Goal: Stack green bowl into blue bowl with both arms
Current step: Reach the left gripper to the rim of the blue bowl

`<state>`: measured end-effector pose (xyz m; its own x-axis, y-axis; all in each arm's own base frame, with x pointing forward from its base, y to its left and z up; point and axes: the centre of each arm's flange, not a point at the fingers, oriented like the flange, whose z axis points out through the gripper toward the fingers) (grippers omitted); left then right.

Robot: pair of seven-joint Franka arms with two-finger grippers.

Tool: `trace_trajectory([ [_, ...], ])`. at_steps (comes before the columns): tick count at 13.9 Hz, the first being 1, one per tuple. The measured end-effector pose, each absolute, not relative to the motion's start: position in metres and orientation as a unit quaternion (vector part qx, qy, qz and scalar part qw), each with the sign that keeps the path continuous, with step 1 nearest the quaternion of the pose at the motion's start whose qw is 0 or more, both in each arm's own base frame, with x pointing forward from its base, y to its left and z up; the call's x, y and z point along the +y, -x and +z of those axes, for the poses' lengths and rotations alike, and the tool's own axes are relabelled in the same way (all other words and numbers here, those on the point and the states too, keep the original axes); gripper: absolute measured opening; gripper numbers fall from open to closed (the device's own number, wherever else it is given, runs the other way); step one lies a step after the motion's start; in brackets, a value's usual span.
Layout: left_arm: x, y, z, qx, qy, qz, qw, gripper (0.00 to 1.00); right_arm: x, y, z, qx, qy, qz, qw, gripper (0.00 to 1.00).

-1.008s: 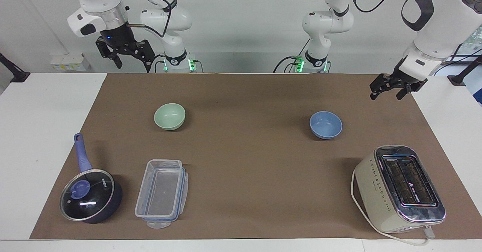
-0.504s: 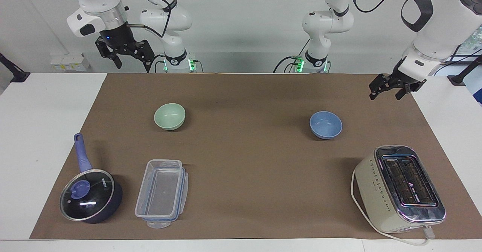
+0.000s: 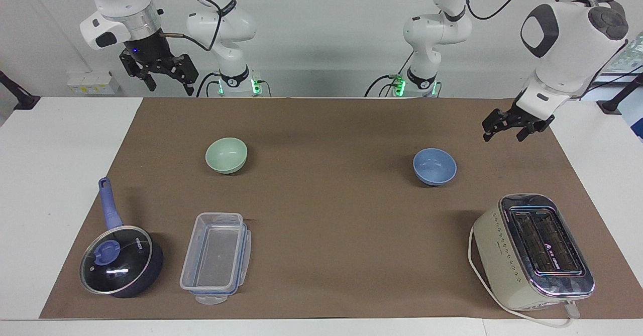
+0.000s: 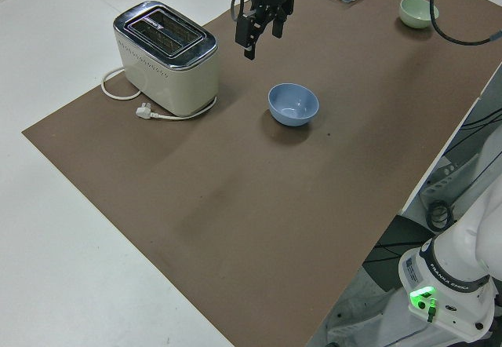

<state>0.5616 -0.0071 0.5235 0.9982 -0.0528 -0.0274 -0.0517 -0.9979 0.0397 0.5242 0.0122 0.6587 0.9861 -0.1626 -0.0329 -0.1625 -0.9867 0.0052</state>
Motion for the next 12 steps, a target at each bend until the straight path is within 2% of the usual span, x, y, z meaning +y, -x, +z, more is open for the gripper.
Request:
trace_trajectory([
  [7,-0.012,-0.546,0.454,-0.051,-0.998,-0.003,0.045,1.00,0.012,-0.524,0.659,-0.082,-0.997,-0.017,0.001,1.00],
  [12,-0.040,-0.531,0.401,-0.054,-0.996,0.020,0.068,1.00,0.011,-0.524,0.657,-0.083,-0.996,-0.019,0.001,1.00],
])
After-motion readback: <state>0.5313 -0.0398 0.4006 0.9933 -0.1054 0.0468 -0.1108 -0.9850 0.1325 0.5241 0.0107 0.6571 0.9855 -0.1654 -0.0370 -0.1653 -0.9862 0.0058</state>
